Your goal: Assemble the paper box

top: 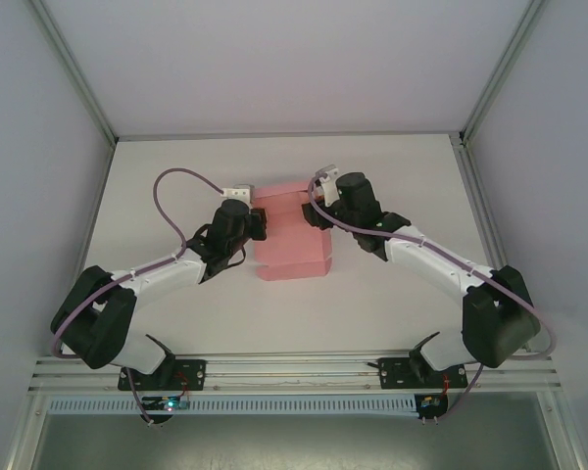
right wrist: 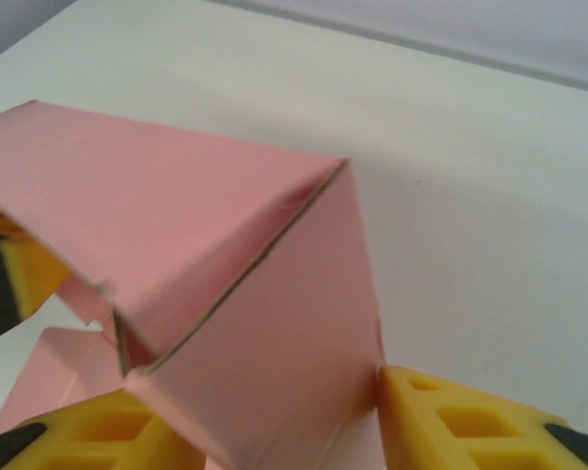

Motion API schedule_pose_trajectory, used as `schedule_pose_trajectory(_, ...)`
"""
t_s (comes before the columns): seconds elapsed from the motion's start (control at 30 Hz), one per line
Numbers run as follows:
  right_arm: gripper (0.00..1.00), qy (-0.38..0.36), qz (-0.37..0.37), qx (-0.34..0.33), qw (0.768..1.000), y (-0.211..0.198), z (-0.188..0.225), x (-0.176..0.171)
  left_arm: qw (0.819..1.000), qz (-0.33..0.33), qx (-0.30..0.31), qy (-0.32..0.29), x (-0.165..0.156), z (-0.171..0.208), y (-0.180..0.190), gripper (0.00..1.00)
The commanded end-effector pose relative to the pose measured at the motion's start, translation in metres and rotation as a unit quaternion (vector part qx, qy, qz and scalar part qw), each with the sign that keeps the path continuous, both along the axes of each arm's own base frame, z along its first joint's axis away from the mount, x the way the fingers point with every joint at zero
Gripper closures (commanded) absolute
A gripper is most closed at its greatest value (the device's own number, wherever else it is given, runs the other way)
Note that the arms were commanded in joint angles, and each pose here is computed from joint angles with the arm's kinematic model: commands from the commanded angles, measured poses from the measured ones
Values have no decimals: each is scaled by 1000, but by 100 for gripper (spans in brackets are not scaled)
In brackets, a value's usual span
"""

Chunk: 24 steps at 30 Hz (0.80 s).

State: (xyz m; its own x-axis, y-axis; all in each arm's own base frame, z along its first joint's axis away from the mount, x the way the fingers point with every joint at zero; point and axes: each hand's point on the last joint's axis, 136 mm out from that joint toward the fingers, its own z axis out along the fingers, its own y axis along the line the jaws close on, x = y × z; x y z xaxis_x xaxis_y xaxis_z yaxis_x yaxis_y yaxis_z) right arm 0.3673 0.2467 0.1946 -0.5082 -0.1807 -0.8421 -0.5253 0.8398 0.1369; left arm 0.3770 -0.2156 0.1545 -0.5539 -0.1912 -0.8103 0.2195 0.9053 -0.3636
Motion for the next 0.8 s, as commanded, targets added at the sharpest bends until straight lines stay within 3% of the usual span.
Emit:
schedule_pose_trajectory(0.0,65,-21,10,2,1000,13,8,6,996,-36,-48,-60,-3,42,-22,100)
schedule_pose_trajectory(0.1,88,-40,-16,-43,998,8,-1,11,998,-5,-44,-51,2,44,-14,100)
schedule_pose_trajectory(0.2,100,-105,-103,-136,980,-13,3,23,998,35,-39,-25,6,38,-5,100)
schedule_pose_trajectory(0.3,100,-150,-234,-230,933,-49,14,35,993,113,-18,20,8,23,17,100)
schedule_pose_trajectory(0.4,100,-162,-341,-291,879,-84,26,39,974,207,39,81,0,6,52,100)
schedule_pose_trajectory(0.57,98,-178,-434,-385,795,-124,38,41,934,313,108,133,-24,-9,98,100)
schedule_pose_trajectory(0.63,97,-177,-448,-396,782,-132,38,43,928,327,115,133,-29,-11,106,100)
schedule_pose_trajectory(0.77,96,-176,-452,-381,787,-138,37,48,921,342,130,136,-34,-8,115,100)
